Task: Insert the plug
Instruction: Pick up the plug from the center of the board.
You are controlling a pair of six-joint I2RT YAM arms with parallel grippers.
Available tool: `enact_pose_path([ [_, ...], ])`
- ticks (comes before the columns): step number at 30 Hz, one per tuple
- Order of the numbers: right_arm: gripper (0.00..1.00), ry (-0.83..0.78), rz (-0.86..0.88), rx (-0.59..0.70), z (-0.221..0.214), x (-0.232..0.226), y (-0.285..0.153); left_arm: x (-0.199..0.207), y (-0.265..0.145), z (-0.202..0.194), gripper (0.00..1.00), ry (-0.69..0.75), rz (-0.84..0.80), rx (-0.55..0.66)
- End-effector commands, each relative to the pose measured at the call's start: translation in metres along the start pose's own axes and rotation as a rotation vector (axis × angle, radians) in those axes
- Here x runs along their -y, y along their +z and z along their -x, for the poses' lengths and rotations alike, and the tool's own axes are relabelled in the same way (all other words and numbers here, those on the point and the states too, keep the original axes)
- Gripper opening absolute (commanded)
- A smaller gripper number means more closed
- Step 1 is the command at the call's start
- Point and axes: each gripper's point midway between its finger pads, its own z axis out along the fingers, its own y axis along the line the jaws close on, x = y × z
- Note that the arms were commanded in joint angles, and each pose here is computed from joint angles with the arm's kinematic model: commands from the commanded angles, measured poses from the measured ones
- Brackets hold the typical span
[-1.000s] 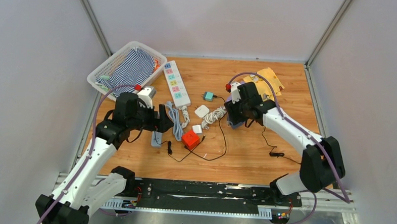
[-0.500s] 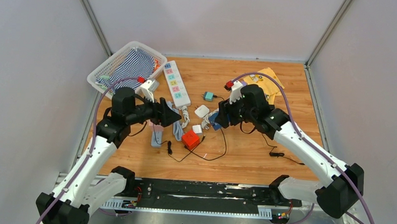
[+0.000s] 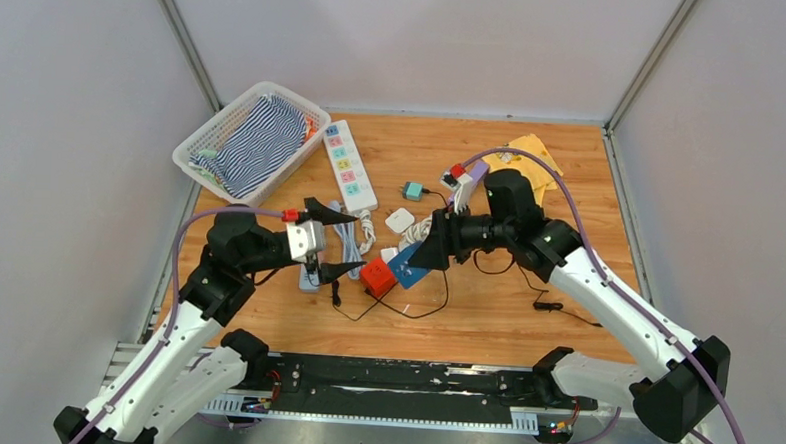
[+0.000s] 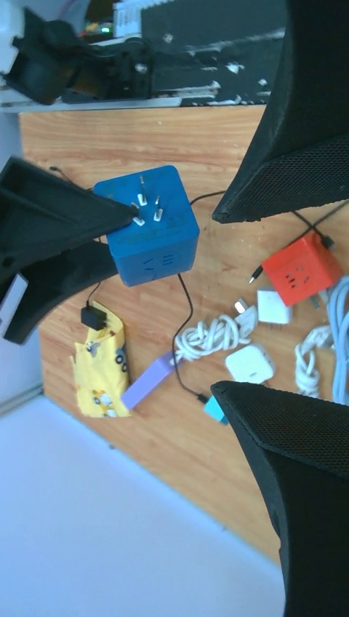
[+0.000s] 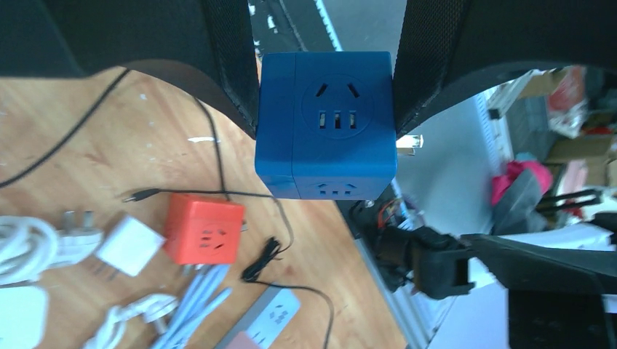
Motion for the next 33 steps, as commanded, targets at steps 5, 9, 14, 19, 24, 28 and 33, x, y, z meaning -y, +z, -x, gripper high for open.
enact_pose_path([
  [5, 0.27, 0.057, 0.213, -0.111, -0.030, -0.035, -0.005, 0.040, 0.001, -0.002, 0.81, 0.494, -0.313, 0.001],
  [9, 0.27, 0.074, 0.224, -0.130, -0.033, -0.037, -0.002, 0.051, 0.009, -0.008, 0.82, 0.494, -0.415, -0.024],
  [14, 0.27, 0.069, 0.243, -0.149, -0.038, -0.040, 0.002, 0.056, 0.019, -0.018, 0.84, 0.500, -0.456, -0.048],
  [19, 0.27, 0.066, 0.251, -0.156, -0.039, -0.041, 0.004, 0.062, 0.031, -0.025, 0.84, 0.509, -0.505, -0.077],
  [24, 0.27, 0.076, 0.254, -0.170, -0.040, -0.042, 0.009, 0.067, 0.039, -0.026, 0.85, 0.534, -0.533, -0.090],
  [28, 0.27, 0.077, 0.256, -0.177, -0.040, -0.043, 0.013, 0.075, 0.041, -0.028, 0.85, 0.546, -0.566, -0.098],
  [33, 0.26, 0.081, 0.260, -0.181, -0.040, -0.047, 0.015, 0.084, 0.043, -0.034, 0.83, 0.550, -0.597, -0.107],
])
